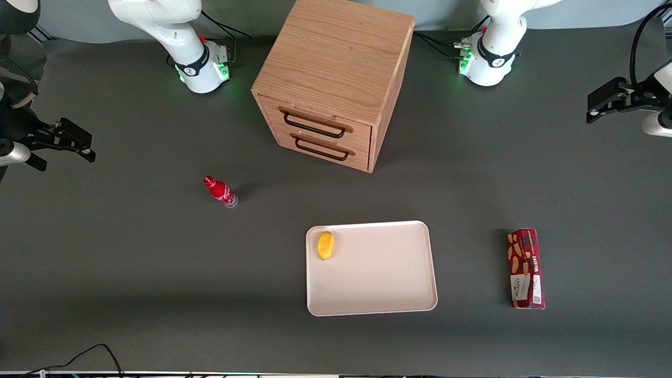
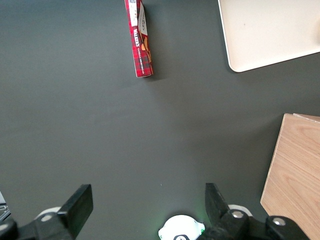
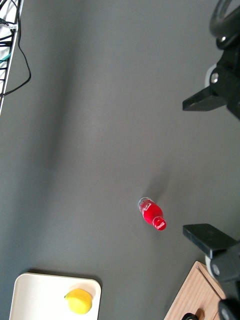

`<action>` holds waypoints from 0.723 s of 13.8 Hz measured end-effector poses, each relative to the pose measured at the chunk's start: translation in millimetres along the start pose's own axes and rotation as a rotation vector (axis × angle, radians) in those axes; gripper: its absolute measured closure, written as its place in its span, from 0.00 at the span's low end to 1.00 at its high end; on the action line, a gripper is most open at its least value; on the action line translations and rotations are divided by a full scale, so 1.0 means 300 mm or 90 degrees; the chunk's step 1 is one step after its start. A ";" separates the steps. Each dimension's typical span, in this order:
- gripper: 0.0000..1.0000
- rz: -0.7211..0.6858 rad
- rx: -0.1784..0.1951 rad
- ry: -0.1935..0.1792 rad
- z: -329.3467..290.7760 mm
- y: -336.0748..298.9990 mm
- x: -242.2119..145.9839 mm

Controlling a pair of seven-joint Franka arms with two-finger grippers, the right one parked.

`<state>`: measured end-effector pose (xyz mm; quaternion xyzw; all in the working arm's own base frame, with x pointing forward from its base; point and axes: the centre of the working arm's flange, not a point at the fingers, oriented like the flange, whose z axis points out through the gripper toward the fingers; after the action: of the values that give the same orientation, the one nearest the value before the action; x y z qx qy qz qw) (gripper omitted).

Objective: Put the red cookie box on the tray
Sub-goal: 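Move the left gripper down over the red plaid cookie box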

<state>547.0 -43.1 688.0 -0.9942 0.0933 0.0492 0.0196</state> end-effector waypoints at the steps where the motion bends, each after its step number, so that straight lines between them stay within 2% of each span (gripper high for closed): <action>1: 0.00 0.003 0.000 0.000 -0.001 -0.002 0.000; 7: 0.00 0.015 0.001 0.006 0.001 -0.029 0.005; 10: 0.00 0.013 -0.003 0.027 0.039 -0.053 0.067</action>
<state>568.5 -30.7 674.8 -0.9940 0.1041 0.0286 0.0145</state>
